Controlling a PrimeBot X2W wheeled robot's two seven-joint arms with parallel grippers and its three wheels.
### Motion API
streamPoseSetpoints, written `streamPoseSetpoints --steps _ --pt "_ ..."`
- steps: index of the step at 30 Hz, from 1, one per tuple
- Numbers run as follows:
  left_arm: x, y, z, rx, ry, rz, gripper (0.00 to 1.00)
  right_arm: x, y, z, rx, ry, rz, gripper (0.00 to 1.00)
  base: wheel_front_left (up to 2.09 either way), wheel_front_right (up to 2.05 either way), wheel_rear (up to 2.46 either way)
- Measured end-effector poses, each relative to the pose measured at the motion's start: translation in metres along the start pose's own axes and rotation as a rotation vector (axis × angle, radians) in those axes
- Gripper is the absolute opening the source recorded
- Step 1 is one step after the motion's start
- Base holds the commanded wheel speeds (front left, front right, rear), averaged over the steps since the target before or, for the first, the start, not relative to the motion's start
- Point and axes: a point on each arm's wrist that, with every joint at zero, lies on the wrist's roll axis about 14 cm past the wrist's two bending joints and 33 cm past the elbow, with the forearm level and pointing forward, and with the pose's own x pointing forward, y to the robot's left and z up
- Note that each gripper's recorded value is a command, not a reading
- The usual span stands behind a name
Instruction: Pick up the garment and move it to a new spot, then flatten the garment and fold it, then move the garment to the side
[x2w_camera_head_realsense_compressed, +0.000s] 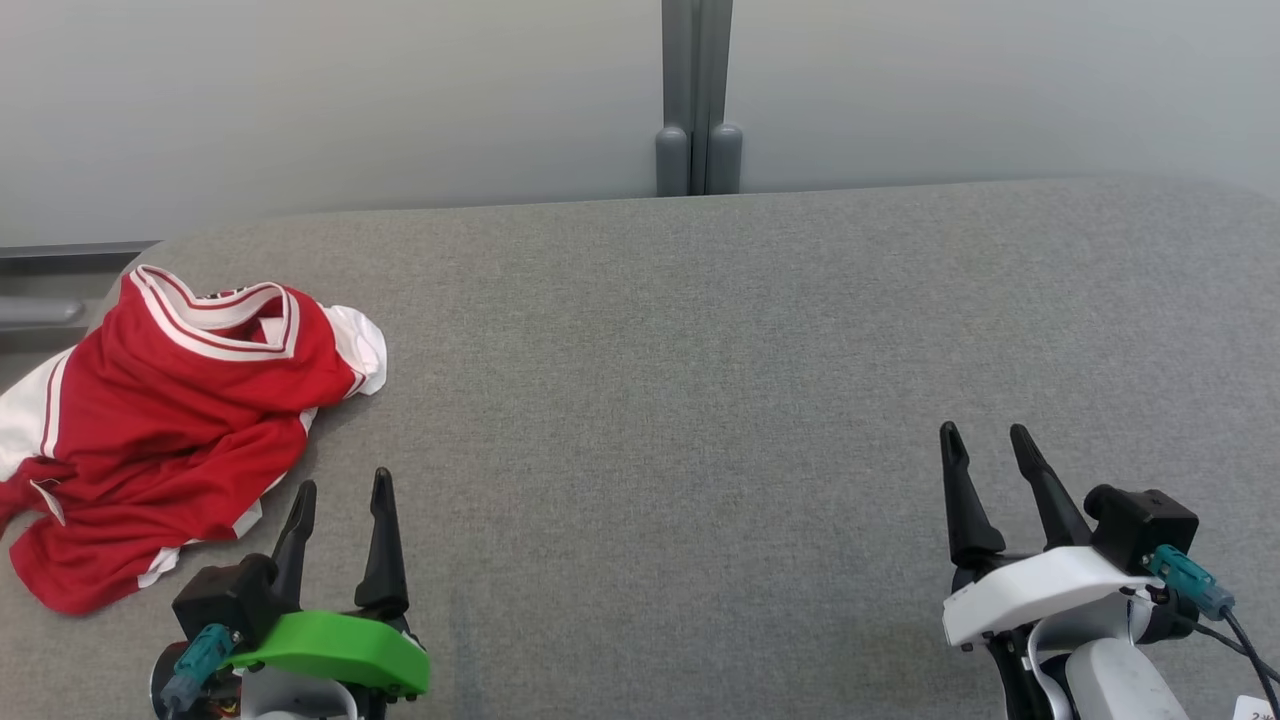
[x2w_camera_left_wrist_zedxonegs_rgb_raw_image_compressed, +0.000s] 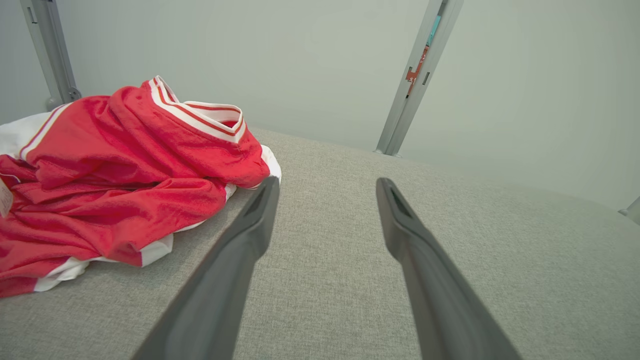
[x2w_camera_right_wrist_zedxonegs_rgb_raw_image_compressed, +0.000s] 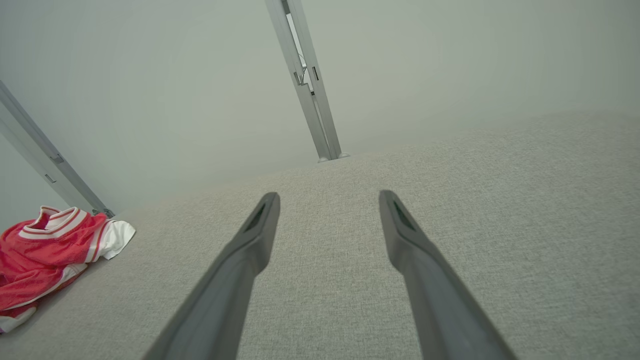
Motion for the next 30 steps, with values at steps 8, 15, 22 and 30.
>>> streamPoseSetpoints --steps 8,15,22,30 --pt "0.000 -0.003 0.000 0.014 -0.004 -0.007 1.00 0.000 0.005 0.000 -0.042 -0.006 0.020 1.00 0.00 0.00 0.00" --pt "0.000 -0.006 0.001 0.039 -0.008 -0.013 1.00 -0.001 0.007 0.000 -0.074 -0.010 0.030 1.00 0.00 0.00 0.00" --pt "-0.001 -0.010 0.002 0.072 -0.014 -0.028 1.00 -0.001 0.010 0.001 -0.109 -0.019 0.046 1.00 0.00 0.00 0.00" --pt "-0.001 -0.009 0.002 0.094 -0.016 -0.027 1.00 0.000 0.013 0.000 -0.129 -0.017 0.058 1.00 0.00 0.00 0.00"
